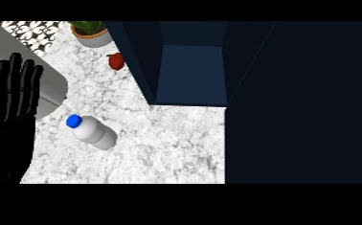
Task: Pick up the bottled water, place it into the cabinet and close the cabinet
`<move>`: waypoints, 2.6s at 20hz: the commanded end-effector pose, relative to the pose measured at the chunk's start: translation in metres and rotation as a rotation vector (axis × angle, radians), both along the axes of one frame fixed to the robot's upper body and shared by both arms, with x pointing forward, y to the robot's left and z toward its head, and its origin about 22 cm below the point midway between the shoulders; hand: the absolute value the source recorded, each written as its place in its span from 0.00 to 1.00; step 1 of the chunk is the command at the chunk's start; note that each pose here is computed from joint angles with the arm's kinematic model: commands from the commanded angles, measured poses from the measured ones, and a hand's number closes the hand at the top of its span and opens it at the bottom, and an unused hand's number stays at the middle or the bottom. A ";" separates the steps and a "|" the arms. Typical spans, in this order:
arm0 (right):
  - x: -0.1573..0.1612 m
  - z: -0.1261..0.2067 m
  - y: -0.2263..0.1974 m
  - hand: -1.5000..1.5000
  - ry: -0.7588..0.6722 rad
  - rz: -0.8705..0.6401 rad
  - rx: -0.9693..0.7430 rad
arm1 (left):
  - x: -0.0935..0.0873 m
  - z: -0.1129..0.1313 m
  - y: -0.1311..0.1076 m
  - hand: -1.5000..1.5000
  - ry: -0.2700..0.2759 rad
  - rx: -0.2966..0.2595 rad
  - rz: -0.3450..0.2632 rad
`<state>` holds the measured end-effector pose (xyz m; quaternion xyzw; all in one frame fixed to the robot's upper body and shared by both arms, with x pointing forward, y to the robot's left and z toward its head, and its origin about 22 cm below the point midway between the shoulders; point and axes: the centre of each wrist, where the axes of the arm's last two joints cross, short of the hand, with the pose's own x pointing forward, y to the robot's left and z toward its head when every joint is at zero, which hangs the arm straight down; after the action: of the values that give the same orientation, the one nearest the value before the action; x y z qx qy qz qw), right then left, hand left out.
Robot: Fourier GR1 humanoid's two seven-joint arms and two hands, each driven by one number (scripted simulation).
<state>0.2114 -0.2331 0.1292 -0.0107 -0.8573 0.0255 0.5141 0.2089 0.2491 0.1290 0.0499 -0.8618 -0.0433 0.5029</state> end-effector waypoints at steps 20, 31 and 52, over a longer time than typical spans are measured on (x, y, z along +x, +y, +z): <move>-0.066 0.025 0.030 0.00 0.072 0.254 -0.017 | 0.009 0.008 0.190 0.00 0.280 -0.266 -0.894; -0.098 0.045 0.052 0.00 0.059 0.253 -0.018 | 0.034 -0.003 0.211 0.00 0.378 -0.198 -0.890; -0.094 0.052 0.062 0.00 0.048 0.264 -0.028 | 0.079 -0.096 0.166 0.00 0.548 -0.111 -0.835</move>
<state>0.1244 -0.1695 0.1724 0.1278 -0.8209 0.0921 0.5489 0.2715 0.4231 0.0462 -0.3342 -0.6599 -0.1847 0.6471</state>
